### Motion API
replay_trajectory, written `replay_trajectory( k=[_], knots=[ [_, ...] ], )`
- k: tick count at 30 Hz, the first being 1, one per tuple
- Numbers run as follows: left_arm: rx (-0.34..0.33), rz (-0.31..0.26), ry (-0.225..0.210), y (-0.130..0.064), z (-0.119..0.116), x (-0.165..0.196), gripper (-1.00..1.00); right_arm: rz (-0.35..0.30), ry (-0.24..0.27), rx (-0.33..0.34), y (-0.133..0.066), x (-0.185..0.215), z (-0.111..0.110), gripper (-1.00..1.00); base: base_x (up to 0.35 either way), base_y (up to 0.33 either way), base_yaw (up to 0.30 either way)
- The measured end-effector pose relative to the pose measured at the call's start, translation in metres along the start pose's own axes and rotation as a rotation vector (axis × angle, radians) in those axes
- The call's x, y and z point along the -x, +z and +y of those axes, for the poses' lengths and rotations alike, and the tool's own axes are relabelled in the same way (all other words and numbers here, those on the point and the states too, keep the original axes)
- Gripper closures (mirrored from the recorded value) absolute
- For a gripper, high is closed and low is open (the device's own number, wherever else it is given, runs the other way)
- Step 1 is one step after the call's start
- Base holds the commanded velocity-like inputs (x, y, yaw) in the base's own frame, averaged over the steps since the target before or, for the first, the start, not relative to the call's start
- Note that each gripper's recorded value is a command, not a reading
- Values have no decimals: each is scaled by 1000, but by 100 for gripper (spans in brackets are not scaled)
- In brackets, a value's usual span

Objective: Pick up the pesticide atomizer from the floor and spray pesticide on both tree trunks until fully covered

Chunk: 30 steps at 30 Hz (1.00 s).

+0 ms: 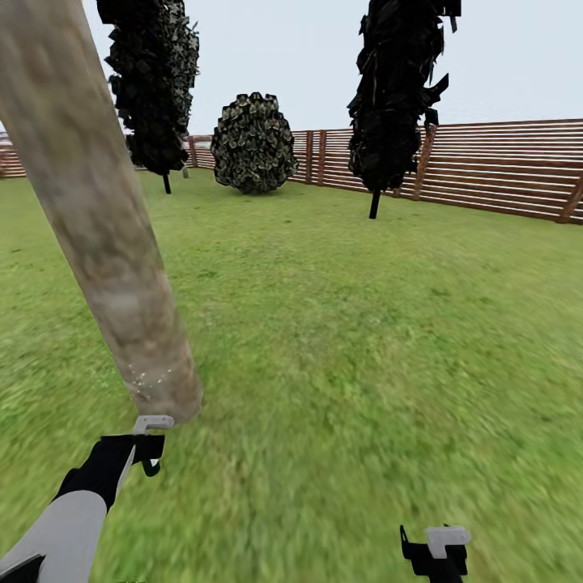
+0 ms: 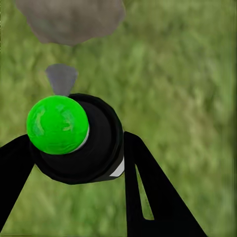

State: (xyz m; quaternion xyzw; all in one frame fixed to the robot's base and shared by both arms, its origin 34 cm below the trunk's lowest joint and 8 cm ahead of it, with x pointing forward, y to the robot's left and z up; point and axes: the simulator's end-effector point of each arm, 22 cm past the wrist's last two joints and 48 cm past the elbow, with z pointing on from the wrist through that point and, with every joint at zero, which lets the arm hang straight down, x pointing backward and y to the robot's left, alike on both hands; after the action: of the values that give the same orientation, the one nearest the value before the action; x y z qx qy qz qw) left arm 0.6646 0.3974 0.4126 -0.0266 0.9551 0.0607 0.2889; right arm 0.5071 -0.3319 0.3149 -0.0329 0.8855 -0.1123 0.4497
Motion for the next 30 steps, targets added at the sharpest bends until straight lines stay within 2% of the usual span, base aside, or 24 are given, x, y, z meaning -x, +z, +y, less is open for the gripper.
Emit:
replay_trajectory(
  k=[15, 18, 24, 28, 30],
  knots=[
    [17, 0, 0, 0, 6, 0, 100, 0, 0, 1, 0, 0, 1, -100, 117, -269, 276],
    [46, -1, -2, 0, 12, -1, 100, 0, 1, 0, 0, 0, 1, -100, 149, -145, 278],
    [50, -13, -4, -2, 13, 4, 100, 0, 0, 0, 0, 0, 0, -100, 14, -13, 278],
    [27, -32, 0, -3, 1, 17, 100, 0, 1, 0, 0, 0, 0, -100, 0, 0, 177],
    [-2, -44, -4, -3, -19, 25, 100, 0, 0, -1, 0, 0, -1, -100, 0, 0, 21]
  ],
)
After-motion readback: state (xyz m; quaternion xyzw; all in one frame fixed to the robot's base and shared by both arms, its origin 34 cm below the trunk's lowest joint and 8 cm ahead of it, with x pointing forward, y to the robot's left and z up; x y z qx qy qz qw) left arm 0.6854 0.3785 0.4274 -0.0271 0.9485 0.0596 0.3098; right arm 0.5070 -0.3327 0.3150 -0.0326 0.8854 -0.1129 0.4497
